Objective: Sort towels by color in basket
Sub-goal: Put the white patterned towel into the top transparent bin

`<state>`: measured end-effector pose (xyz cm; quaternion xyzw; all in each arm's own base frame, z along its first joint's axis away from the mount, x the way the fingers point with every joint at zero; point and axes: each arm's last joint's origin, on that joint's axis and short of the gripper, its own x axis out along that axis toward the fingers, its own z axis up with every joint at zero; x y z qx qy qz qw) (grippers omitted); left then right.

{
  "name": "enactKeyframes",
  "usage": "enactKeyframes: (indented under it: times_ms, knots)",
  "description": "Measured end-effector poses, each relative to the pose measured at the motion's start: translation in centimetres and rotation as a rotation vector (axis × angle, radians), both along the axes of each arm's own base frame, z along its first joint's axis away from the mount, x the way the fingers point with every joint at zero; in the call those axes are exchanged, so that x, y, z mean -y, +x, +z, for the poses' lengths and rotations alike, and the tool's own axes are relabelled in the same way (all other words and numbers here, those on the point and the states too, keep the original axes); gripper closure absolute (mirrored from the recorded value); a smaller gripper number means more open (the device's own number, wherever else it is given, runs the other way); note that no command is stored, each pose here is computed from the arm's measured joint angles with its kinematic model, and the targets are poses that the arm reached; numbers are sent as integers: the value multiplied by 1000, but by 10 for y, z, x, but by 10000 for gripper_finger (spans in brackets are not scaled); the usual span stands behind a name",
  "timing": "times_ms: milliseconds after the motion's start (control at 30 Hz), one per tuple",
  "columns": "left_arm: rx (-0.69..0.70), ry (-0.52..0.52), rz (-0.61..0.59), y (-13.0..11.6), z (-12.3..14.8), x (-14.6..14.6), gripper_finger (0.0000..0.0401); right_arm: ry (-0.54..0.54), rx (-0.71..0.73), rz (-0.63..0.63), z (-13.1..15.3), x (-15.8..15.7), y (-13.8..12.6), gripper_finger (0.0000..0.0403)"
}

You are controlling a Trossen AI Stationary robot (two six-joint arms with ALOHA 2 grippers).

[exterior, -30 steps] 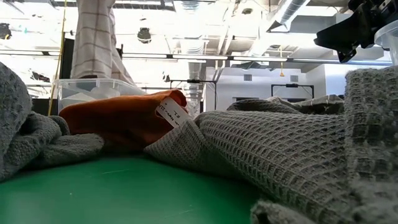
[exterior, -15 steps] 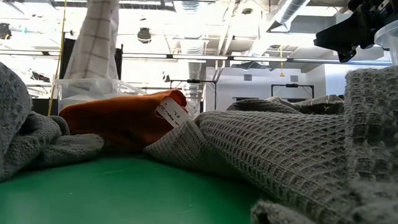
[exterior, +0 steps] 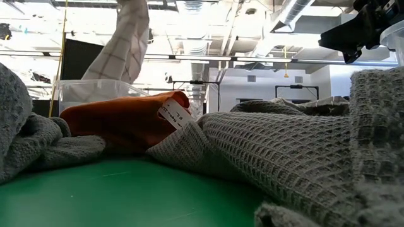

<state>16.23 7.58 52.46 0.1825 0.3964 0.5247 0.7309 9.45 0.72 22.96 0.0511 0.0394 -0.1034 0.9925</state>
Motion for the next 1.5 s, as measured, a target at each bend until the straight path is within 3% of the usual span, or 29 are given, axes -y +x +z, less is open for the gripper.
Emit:
enactKeyframes:
  times_ms: [333,733,900,1100,1500]
  knots:
    - [-213,-290,-26,23,-63,-37,380,0,0,-3,0,0,0,285]
    - [-539,-599,55,21,-162,-74,375,-2,0,-3,0,0,0,285]
    - [-585,-630,46,23,-196,-83,371,-7,-1,-2,0,0,0,285]
    - [-569,-668,-50,30,-230,-88,368,-7,-1,-2,0,0,0,285]
    - [-515,-748,-184,35,-267,-90,366,-8,-2,-2,0,0,0,285]
